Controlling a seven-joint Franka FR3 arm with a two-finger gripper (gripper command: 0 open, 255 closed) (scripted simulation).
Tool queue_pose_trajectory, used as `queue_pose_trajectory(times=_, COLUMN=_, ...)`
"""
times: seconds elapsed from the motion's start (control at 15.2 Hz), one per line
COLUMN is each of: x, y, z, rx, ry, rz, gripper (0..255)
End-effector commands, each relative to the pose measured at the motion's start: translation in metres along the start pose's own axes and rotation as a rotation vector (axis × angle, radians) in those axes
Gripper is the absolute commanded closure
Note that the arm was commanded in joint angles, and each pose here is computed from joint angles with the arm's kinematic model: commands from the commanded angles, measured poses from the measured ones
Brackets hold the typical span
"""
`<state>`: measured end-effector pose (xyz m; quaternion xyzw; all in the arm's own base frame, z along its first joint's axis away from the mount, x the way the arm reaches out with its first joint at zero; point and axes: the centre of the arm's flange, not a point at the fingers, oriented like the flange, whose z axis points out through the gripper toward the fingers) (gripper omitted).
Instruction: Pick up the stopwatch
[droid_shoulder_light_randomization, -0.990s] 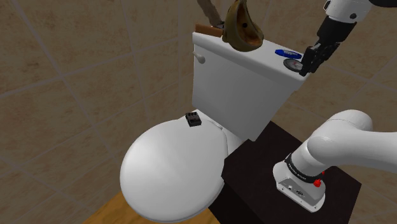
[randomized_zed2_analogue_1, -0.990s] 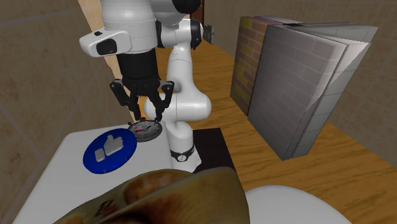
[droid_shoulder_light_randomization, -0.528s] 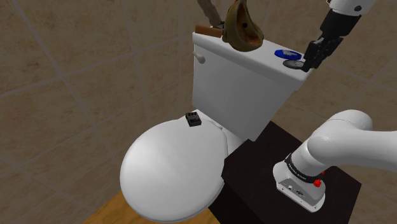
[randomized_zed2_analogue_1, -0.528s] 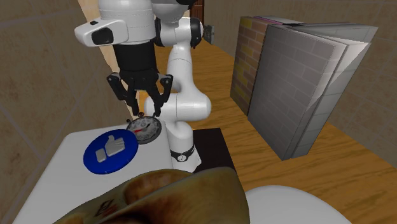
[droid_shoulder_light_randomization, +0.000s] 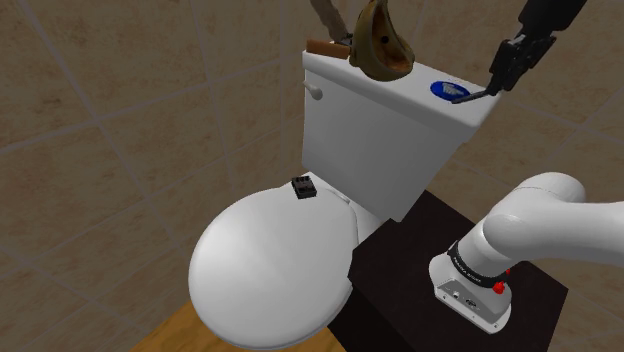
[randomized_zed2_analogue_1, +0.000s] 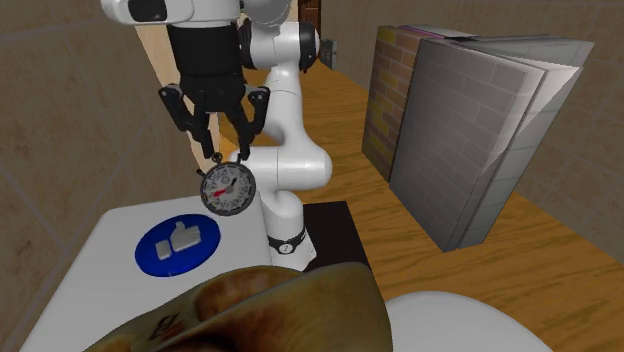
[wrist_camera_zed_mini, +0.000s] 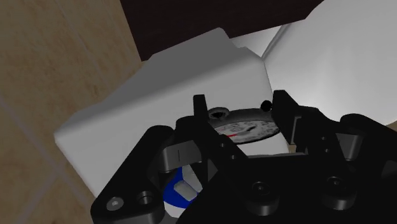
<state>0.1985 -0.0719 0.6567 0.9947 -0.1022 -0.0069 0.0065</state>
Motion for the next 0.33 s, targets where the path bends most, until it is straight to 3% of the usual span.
queue_pose_trajectory(times=0.0, x=0.000, y=0.001, z=-0.011, rx=0.000, ry=0.000, rz=0.000, gripper=255)
queue_pose_trajectory(times=0.26, x=0.000, y=0.001, z=-0.023, rx=0.000, ry=0.000, rz=0.000, gripper=255)
